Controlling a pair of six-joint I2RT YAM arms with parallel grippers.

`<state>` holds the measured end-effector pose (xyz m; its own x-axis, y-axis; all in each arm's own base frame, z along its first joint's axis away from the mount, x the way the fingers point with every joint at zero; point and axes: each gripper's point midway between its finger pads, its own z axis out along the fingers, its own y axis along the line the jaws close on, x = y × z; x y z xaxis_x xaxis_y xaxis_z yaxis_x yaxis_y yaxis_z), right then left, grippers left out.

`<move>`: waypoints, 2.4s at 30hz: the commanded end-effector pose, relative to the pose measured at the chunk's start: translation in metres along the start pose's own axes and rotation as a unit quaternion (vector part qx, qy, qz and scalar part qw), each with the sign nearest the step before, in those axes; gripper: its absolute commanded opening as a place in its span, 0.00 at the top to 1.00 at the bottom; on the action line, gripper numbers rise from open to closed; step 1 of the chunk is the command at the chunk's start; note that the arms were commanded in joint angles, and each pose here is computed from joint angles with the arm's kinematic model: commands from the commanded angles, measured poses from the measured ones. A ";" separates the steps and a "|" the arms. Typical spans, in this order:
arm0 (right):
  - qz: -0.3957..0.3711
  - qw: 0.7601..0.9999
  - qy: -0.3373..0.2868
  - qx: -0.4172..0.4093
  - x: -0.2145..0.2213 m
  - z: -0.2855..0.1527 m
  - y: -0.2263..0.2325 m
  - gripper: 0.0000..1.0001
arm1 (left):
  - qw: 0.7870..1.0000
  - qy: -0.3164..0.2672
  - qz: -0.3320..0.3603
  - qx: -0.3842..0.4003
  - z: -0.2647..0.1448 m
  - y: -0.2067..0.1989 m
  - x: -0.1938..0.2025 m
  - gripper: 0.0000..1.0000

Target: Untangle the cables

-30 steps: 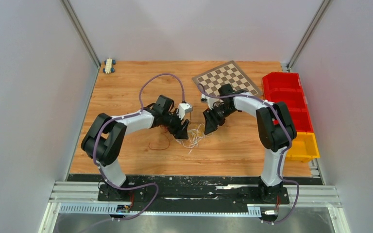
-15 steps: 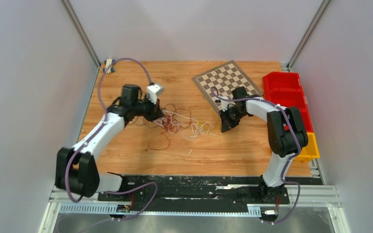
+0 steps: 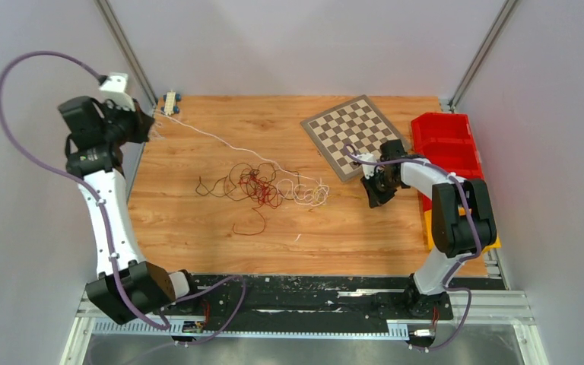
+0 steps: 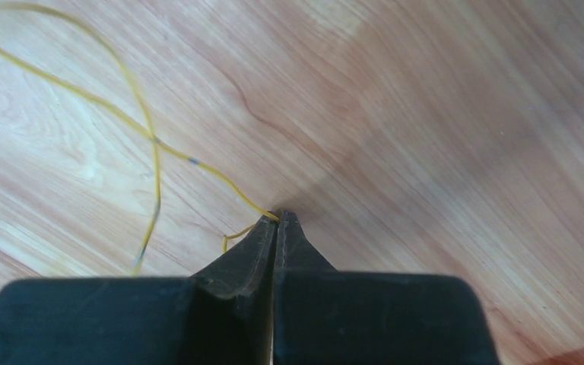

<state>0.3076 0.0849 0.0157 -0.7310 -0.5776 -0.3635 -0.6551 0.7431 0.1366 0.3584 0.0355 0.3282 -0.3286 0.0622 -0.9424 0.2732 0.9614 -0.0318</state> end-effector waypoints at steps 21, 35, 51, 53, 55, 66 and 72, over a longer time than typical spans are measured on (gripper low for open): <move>-0.072 0.965 -0.184 -0.169 -0.099 -0.121 0.070 0.07 | 0.969 -0.193 0.012 0.152 -0.050 -0.042 -0.169 1.00; -0.201 0.839 -0.441 -0.247 -0.257 -0.325 0.196 0.00 | 0.887 -0.107 0.034 0.448 -0.029 -0.255 -0.122 1.00; -0.216 0.828 -0.469 -0.220 -0.277 -0.315 0.224 0.99 | 0.851 -0.085 0.060 0.515 -0.019 -0.324 -0.119 1.00; -0.211 0.831 -0.471 -0.208 -0.271 -0.319 0.215 1.00 | 0.861 -0.089 0.071 0.496 -0.014 -0.318 -0.118 1.00; -0.197 0.834 -0.474 -0.201 -0.266 -0.327 0.202 1.00 | 0.875 -0.087 0.072 0.472 -0.007 -0.309 -0.117 0.94; -0.025 0.838 -0.544 0.001 -0.256 -0.407 0.007 1.00 | 0.922 -0.043 0.057 0.381 0.029 -0.268 -0.087 0.04; 0.033 0.808 -0.578 0.104 -0.241 -0.458 -0.108 1.00 | 0.929 -0.023 0.047 0.366 0.039 -0.257 -0.067 0.02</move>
<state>0.4404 0.0394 0.4864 -0.0789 0.0429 -0.9960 -0.5799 0.8106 0.0809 0.3477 -0.2365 0.3832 -0.2755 0.1014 -0.9559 0.8548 0.4808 -0.1953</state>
